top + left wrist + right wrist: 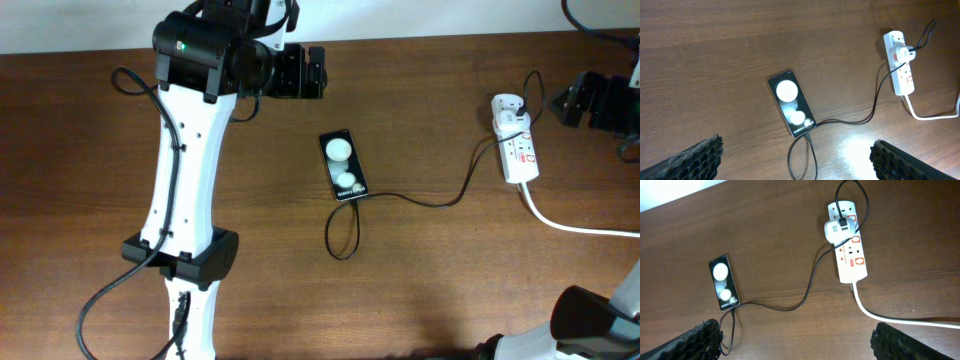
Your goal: Plug charger to phone and switch on socket
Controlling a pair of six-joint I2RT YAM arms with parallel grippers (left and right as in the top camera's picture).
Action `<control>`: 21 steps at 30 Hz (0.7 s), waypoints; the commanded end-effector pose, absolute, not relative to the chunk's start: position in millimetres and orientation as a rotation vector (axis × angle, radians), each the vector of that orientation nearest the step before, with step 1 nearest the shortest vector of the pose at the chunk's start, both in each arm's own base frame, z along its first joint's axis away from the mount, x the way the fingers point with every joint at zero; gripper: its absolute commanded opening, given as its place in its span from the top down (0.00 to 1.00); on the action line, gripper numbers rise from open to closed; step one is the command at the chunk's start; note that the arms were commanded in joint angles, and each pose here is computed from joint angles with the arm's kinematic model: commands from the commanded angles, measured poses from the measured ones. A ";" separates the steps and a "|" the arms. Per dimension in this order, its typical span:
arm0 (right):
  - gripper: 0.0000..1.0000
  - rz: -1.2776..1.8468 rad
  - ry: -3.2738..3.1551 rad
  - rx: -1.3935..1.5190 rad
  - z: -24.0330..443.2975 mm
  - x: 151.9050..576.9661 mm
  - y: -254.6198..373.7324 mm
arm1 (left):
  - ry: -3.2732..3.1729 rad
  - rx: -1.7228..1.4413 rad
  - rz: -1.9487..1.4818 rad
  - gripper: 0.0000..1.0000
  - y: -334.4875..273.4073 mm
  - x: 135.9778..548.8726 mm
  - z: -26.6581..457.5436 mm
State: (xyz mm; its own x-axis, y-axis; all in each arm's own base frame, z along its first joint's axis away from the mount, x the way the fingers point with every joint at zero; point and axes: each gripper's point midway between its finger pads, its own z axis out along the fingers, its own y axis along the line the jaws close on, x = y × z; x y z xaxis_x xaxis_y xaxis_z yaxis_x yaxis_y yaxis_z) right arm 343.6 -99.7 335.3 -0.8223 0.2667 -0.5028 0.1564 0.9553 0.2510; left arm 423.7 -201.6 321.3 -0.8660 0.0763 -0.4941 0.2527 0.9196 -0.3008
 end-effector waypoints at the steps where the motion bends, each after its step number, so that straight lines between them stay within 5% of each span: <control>1: 0.01 0.265 2.559 0.310 333.4 343.9 -100.1 | 2.561 0.259 -0.486 0.01 -200.5 420.4 331.1; 13: 0.01 0.264 2.558 0.310 333.5 343.9 -100.1 | 2.559 0.253 -0.465 0.01 -197.9 421.8 330.7; 21: 0.01 0.264 2.558 0.310 333.5 343.9 -100.1 | 2.492 0.130 -0.150 0.01 -155.8 447.9 327.5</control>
